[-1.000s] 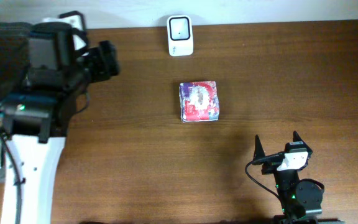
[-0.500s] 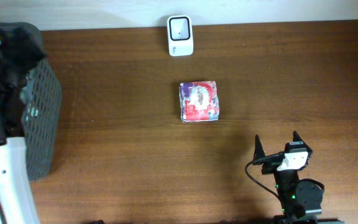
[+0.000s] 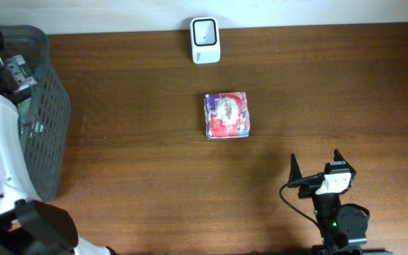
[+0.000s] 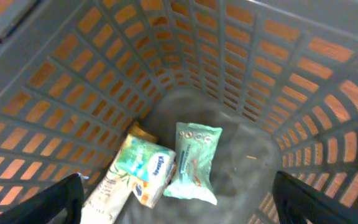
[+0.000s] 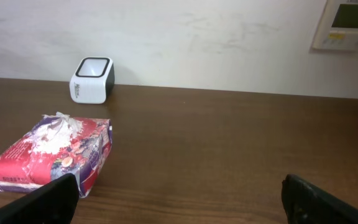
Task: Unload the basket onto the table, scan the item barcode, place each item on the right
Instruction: 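Move the left gripper back into the basket toward the green toilet tissue pack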
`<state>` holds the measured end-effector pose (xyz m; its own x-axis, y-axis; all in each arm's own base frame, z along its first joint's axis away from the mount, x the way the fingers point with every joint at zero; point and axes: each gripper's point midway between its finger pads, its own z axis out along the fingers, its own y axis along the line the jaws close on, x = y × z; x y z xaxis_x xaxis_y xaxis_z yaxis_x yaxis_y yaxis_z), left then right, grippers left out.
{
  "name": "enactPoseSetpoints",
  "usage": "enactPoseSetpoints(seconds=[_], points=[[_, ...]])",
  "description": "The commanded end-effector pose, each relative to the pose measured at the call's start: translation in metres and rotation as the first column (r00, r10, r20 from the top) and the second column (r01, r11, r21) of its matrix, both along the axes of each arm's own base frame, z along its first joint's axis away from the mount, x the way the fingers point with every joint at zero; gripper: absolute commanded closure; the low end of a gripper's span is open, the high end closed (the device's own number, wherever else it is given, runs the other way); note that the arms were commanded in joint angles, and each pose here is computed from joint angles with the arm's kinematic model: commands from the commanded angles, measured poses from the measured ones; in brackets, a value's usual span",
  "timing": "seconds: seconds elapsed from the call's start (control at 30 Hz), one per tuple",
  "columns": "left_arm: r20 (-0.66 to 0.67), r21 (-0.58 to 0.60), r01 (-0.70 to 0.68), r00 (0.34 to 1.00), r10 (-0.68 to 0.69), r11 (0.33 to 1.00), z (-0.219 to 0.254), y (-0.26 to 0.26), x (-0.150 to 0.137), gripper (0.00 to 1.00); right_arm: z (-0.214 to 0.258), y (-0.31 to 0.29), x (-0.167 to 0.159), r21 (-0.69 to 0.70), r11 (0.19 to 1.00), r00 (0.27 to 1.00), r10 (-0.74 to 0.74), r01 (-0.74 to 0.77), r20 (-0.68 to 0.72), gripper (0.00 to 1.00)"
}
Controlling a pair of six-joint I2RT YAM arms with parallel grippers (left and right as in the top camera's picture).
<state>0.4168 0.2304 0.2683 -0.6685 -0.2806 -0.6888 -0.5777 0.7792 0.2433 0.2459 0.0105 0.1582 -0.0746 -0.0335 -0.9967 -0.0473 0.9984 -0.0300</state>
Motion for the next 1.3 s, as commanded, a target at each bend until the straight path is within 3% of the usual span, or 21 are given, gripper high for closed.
enactPoseSetpoints(seconds=[0.0, 0.2, 0.37, 0.73, 0.97, 1.1, 1.27], points=[[-0.198, -0.084, 0.050, 0.978, -0.066, 0.995, -0.069, 0.007, -0.005, 0.10, -0.003, -0.003, 0.000, -0.004, 1.000, 1.000, -0.013, 0.013, -0.004, 0.01], [-0.229, -0.176, 0.010, 0.972, -0.051, 0.984, -0.100, 0.027, -0.016, 0.16, -0.003, -0.003, 0.000, -0.004, 1.000, 1.000, -0.013, 0.013, -0.004, 0.01], [-0.130, -0.308, 0.046, 0.987, -0.090, 0.950, -0.101, 0.031, -0.017, 0.20, -0.003, -0.003, 0.000, -0.004, 1.000, 1.000, -0.013, 0.013, -0.004, 0.01], [-0.193, -0.339, 0.132, 0.959, -0.206, 0.931, -0.128, 0.029, -0.017, 0.19, -0.003, -0.003, 0.000, -0.004, 1.000, 1.000, -0.013, 0.013, -0.004, 0.01], [-0.203, -0.394, 0.212, 0.929, -0.310, 0.894, -0.168, 0.025, -0.003, 0.25, -0.003, -0.003, 0.000, -0.004, 1.000, 1.000, -0.013, 0.013, -0.004, 0.01], [-0.176, -0.380, 0.230, 0.933, -0.315, 0.896, -0.169, 0.027, 0.007, 0.36, -0.003, -0.003, 0.000, -0.004, 1.000, 1.000, -0.013, 0.013, -0.004, 0.01], [-0.214, -0.414, 0.207, 0.924, -0.316, 0.886, -0.193, 0.027, 0.004, 0.36, -0.003, -0.003, 0.000, -0.004, 1.000, 1.000, -0.013, 0.013, -0.004, 0.01]])
